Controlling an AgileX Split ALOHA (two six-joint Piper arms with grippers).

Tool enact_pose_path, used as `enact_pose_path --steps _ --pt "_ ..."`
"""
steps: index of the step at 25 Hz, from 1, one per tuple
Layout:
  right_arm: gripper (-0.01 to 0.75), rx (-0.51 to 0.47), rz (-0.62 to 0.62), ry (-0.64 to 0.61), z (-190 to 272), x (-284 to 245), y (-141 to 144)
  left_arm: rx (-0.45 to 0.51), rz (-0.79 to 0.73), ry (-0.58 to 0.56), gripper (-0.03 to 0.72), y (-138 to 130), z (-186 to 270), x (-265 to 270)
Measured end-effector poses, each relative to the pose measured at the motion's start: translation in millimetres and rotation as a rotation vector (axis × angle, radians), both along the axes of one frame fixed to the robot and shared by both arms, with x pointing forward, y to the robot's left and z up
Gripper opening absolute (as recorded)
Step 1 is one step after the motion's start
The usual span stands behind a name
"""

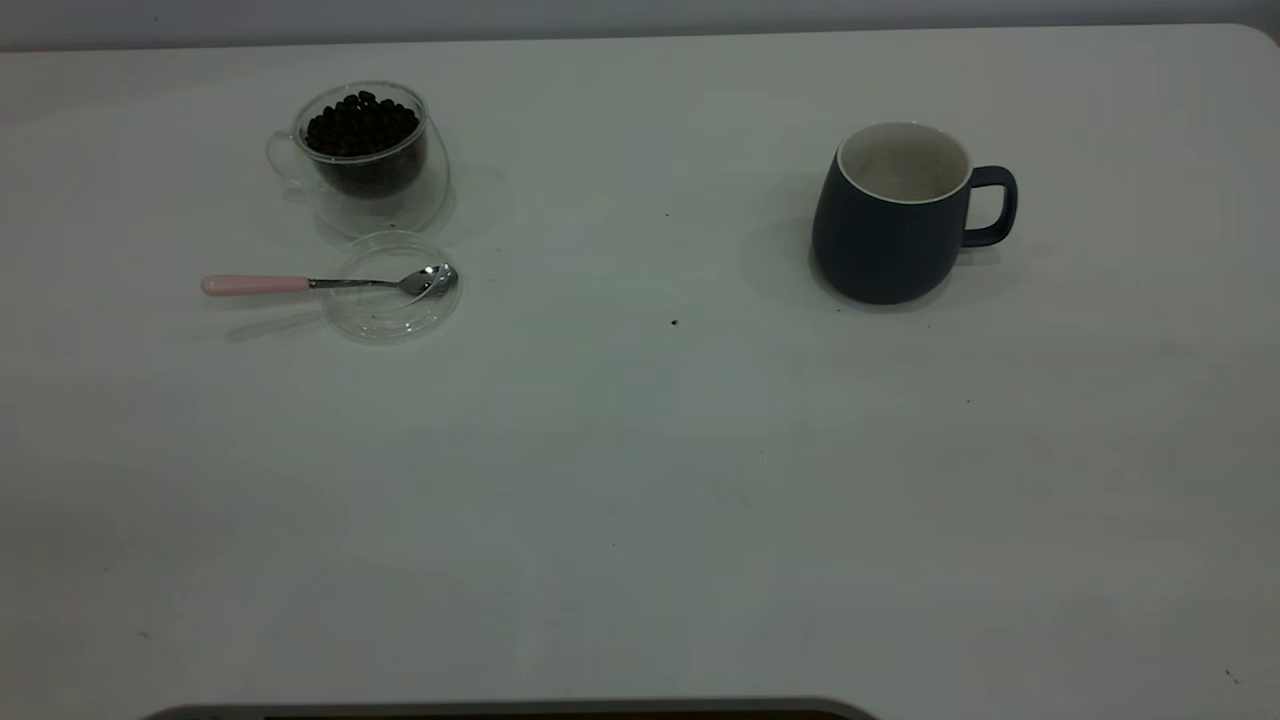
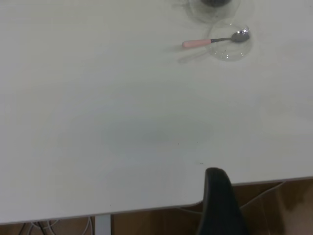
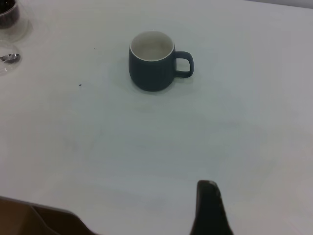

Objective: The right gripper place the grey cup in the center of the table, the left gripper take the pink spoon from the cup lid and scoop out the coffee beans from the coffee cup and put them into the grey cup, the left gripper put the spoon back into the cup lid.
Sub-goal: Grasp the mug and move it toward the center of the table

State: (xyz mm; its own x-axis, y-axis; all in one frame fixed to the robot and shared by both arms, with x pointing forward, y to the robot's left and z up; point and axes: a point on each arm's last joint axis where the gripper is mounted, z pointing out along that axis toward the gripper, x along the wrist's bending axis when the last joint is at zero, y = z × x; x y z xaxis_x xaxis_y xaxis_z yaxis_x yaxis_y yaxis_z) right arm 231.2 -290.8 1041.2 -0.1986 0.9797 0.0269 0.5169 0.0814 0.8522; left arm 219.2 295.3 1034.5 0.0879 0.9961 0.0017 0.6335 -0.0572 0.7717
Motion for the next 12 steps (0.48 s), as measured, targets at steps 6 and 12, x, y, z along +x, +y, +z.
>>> enact_pose_path --steps 6,12 --pt "0.551 0.006 0.003 0.000 0.1 0.0 0.5 0.000 0.000 0.000 0.524 0.0 0.0 0.0" --pt "0.551 0.064 0.039 -0.001 1.4 -0.8 5.9 0.000 0.000 0.000 0.524 0.0 0.0 0.0"
